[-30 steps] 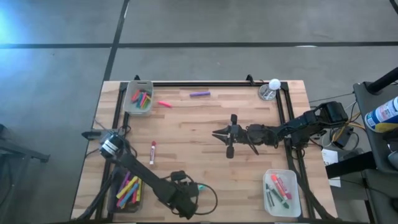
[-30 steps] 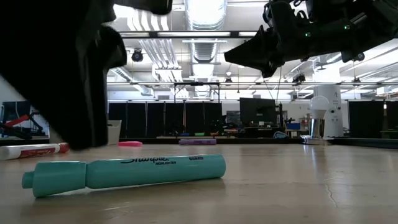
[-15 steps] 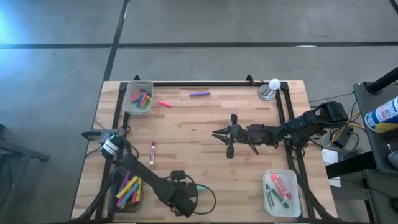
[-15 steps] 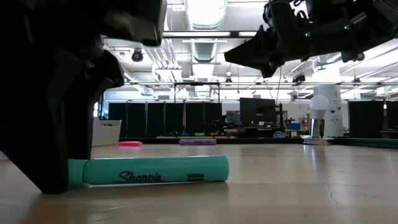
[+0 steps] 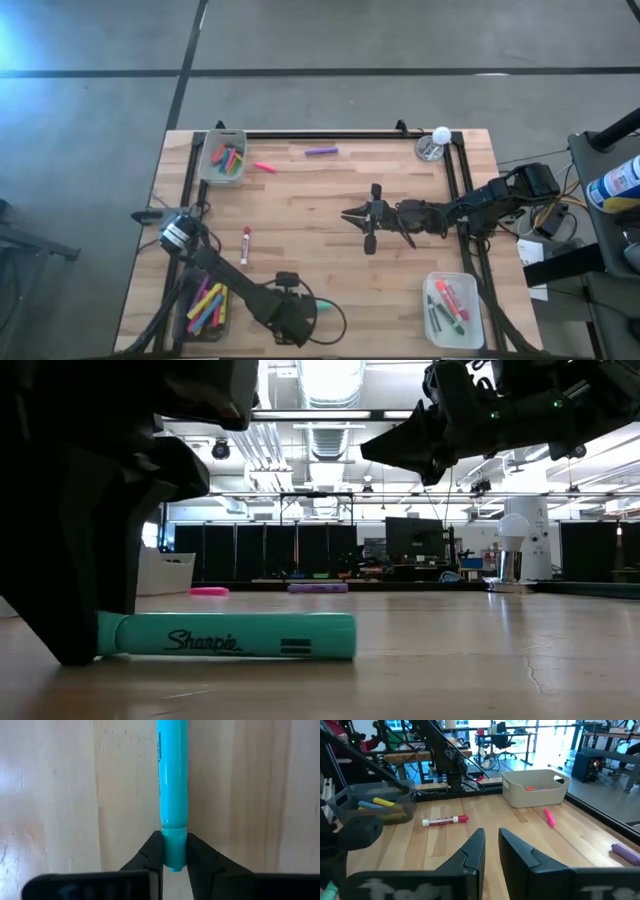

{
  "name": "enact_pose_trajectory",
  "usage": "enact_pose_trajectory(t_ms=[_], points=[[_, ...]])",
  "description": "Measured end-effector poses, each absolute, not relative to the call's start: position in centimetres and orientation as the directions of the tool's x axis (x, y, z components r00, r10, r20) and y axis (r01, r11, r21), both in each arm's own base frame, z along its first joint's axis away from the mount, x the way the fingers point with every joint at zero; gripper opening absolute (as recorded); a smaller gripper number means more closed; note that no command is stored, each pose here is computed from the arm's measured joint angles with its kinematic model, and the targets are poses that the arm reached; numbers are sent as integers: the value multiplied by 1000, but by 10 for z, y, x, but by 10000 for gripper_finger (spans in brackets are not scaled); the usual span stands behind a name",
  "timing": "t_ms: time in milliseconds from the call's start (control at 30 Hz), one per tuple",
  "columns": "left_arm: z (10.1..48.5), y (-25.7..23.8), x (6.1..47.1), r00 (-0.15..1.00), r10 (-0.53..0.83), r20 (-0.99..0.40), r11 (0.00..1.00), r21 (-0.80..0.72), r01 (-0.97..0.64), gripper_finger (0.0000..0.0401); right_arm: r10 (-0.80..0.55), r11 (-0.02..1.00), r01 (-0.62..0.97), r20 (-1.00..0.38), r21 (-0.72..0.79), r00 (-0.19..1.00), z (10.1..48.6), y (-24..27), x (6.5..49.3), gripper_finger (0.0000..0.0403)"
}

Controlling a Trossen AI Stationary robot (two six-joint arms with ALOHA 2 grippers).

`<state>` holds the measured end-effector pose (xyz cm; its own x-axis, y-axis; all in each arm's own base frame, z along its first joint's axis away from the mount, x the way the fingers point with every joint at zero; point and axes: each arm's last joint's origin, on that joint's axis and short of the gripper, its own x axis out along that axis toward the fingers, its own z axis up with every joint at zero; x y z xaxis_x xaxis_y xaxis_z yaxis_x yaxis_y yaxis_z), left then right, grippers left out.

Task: Pick & Place Markers
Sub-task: Put the blue highlighter pen into the black bin

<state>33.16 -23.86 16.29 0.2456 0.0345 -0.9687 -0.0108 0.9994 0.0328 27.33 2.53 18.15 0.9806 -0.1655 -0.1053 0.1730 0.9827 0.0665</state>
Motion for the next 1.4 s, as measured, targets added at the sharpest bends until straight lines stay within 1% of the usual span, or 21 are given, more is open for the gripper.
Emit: enact_pose_trajectory(t_ms=[133,267,500,633,867,1067,1167,1267,1400], points=[[175,-233,325,244,72,-967,997,70,-17,55,-165,983,173,-106,66,981,181,25,273,47],[197,-225,317,265,115,-957,993,104,-56,55,-166,983,173,-106,66,981,181,25,273,47],[240,-216,292,303,137,-943,983,93,-156,55,-165,983,172,-106,66,981,181,25,273,47],[260,-210,270,278,160,-947,967,95,-236,55,-165,983,172,-106,66,981,181,25,273,47],[284,-210,221,183,242,-953,908,155,-390,55,-165,983,173,-110,65,980,181,25,273,47],[296,-218,184,153,289,-945,857,184,-482,55,-165,983,173,-113,68,980,181,25,273,47],[297,-222,170,153,273,-950,846,161,-509,55,-164,983,172,-113,69,980,181,25,273,47],[291,-223,157,105,265,-958,824,169,-540,55,-164,982,173,-113,71,980,181,25,273,47],[276,-218,138,33,285,-958,793,217,-570,55,-164,982,172,-112,71,980,181,25,273,47]])
